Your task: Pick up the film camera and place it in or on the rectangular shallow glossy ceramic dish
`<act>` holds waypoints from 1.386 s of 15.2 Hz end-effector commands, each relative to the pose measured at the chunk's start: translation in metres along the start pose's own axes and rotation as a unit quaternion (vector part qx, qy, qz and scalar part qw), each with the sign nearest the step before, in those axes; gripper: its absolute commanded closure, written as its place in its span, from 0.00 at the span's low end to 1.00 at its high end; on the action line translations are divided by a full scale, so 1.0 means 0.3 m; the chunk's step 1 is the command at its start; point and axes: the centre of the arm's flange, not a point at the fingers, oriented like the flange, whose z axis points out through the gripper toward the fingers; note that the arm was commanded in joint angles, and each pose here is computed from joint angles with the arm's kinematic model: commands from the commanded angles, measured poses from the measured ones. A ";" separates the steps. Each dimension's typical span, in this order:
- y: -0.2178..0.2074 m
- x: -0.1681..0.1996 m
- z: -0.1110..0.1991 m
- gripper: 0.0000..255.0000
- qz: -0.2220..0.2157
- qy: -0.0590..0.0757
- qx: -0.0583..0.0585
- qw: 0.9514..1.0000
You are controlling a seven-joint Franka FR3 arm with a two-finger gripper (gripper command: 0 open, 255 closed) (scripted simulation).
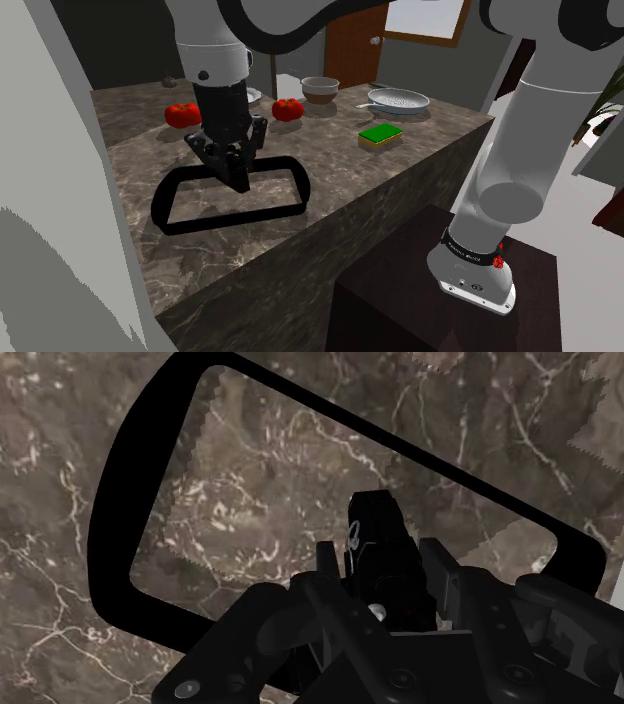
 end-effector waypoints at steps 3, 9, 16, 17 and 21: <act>0.000 0.000 0.000 1.00 0.000 0.000 0.000 1.000; 0.000 0.000 0.000 0.00 0.000 0.000 0.000 1.000; 0.000 0.000 -0.167 0.00 0.000 0.000 0.000 1.000; 0.000 0.000 -0.167 0.00 0.000 0.000 0.000 1.000; 0.000 0.000 -0.167 0.00 0.000 0.000 0.000 1.000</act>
